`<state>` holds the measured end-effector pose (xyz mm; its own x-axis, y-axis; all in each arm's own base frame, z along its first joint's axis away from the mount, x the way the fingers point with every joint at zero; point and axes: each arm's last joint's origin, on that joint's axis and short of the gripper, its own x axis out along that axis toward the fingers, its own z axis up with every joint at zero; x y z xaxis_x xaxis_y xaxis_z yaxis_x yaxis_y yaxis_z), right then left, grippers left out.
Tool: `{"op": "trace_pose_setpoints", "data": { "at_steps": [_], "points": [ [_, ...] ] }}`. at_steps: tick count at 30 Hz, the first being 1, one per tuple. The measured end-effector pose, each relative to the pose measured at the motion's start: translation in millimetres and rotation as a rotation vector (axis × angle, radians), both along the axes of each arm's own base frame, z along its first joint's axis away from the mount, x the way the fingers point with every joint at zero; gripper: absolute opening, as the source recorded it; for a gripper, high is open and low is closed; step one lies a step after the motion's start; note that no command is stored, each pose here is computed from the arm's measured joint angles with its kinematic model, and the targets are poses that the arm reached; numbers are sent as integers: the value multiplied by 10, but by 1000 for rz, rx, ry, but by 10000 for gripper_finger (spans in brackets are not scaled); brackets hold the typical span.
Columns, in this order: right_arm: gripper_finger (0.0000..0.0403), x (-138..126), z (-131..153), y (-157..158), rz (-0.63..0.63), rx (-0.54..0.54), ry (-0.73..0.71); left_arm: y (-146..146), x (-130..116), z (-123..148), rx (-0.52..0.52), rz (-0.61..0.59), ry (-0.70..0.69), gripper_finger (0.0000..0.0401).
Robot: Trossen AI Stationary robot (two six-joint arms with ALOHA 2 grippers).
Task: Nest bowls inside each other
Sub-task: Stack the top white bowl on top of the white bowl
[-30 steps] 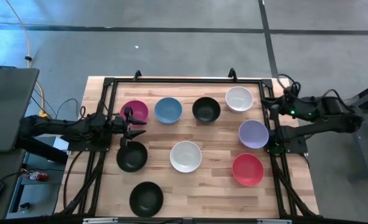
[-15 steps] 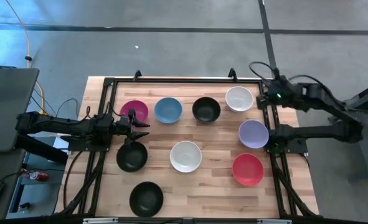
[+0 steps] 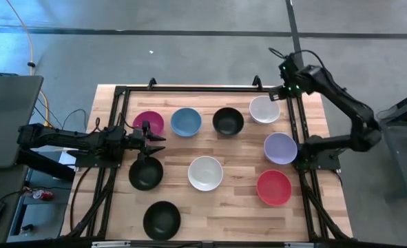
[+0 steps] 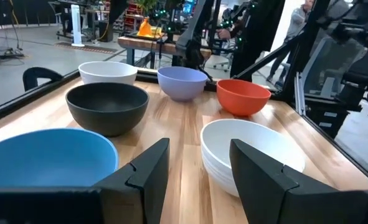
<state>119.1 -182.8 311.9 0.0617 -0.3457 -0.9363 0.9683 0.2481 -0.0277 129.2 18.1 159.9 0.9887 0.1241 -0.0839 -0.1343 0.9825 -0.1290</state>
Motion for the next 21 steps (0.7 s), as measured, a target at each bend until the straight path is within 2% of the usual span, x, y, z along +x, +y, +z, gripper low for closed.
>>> {"op": "trace_pose_setpoints", "data": {
  "at_steps": [11, 21],
  "points": [
    [133, 223, -296, -343, 238, 101, 93, -2, -3, -35, -5, -5, 36, 159],
    [133, 296, -458, -492, 348, 107, 154, -1, -4, -35, -5, 0, 36, 159]
  ]
}}
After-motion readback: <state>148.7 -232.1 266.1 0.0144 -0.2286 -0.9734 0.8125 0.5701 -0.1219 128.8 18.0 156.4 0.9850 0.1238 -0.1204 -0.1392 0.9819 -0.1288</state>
